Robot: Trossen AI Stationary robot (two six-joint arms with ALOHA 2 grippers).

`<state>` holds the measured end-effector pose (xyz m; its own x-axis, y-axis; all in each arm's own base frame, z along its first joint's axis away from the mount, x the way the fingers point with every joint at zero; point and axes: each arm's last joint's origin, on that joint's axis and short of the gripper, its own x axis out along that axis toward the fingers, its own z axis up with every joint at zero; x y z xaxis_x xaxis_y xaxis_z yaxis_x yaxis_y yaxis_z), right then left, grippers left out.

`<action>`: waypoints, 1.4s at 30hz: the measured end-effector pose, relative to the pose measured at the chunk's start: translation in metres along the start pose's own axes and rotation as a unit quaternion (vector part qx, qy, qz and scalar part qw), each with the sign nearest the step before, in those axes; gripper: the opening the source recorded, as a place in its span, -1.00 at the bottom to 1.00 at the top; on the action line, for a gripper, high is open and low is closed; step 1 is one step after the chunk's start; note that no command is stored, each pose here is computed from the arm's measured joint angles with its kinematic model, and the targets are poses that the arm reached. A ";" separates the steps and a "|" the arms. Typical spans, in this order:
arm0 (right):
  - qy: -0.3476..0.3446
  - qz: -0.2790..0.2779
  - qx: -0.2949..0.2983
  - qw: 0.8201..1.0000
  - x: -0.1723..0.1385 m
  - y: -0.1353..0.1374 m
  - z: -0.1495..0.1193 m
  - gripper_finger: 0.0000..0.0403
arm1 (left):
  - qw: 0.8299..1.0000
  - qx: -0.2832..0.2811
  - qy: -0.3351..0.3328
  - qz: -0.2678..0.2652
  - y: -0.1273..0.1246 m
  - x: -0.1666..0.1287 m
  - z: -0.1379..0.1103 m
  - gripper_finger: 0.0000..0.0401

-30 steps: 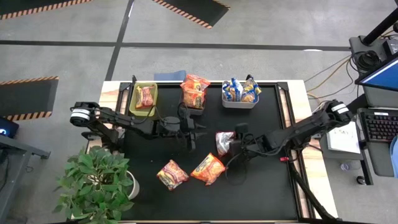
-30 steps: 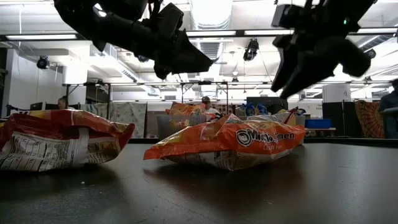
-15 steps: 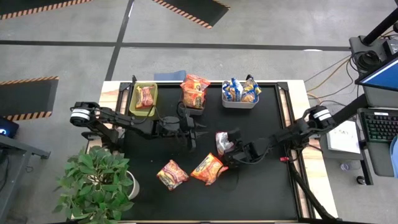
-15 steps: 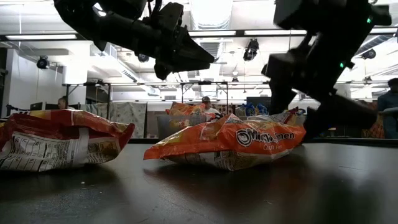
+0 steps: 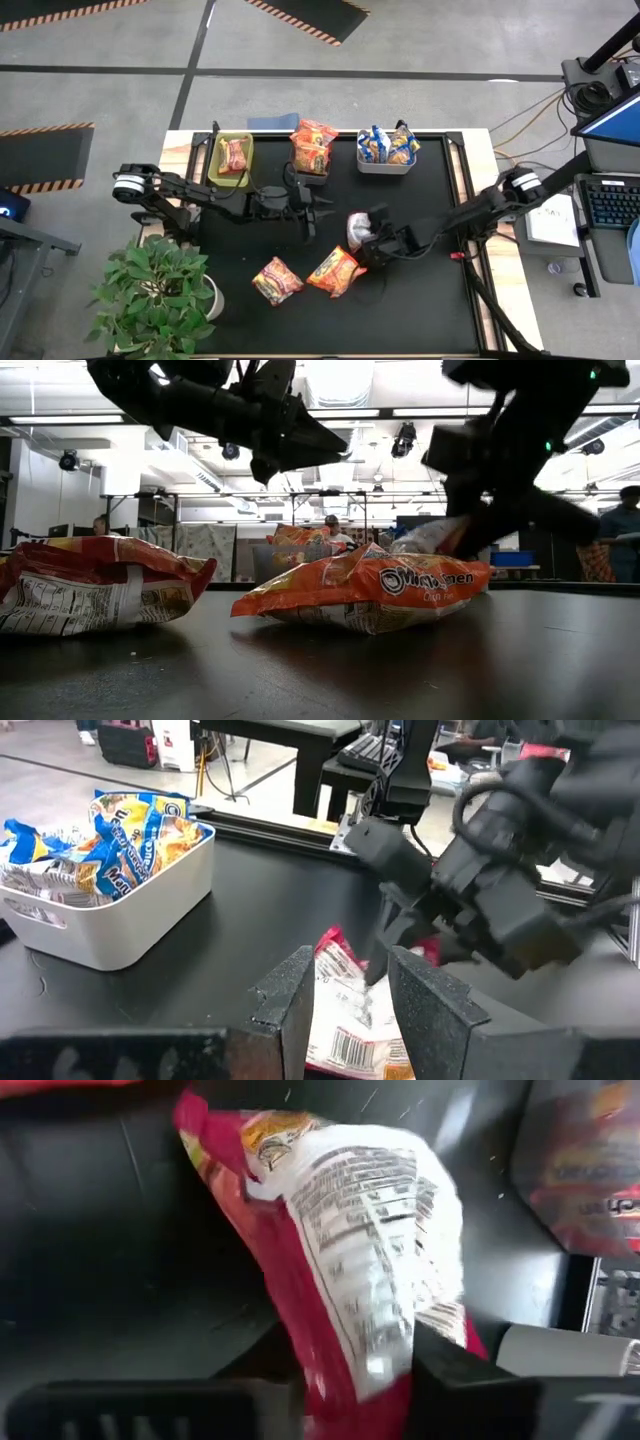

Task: Sort Maruchan noodles
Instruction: Put the red noodle pack into the white bin

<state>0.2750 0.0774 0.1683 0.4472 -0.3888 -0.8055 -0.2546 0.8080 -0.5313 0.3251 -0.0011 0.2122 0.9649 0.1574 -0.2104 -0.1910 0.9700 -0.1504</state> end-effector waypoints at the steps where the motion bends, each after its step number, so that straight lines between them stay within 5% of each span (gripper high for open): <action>1: -0.008 0.003 0.007 1.000 -0.004 -0.002 0.000 -0.66 | 1.000 0.000 -0.001 0.000 0.000 0.000 0.000 -0.43; 9: -0.078 0.067 0.163 0.981 -0.035 -0.042 -0.007 -0.95 | 1.000 0.002 -0.030 -0.006 -0.001 0.000 0.006 -0.43; 19: -0.128 0.178 0.402 0.889 -0.029 -0.097 -0.030 -0.96 | 0.998 0.031 -0.062 -0.015 -0.005 -0.001 0.012 -0.31; 29: -0.215 0.244 0.454 0.830 -0.016 -0.119 -0.031 -0.96 | 0.995 0.081 -0.054 -0.021 -0.011 -0.002 0.009 0.25; 42: -0.238 0.235 0.446 0.830 -0.017 -0.122 -0.029 -0.96 | 0.996 0.082 -0.020 -0.015 -0.007 0.016 -0.018 0.39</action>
<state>0.2739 -0.0272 0.2392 0.8198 0.1105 -0.5619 0.1437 0.9101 0.3887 0.3383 -0.0088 0.1931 0.9767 0.1315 -0.1695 -0.1327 0.9912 0.0043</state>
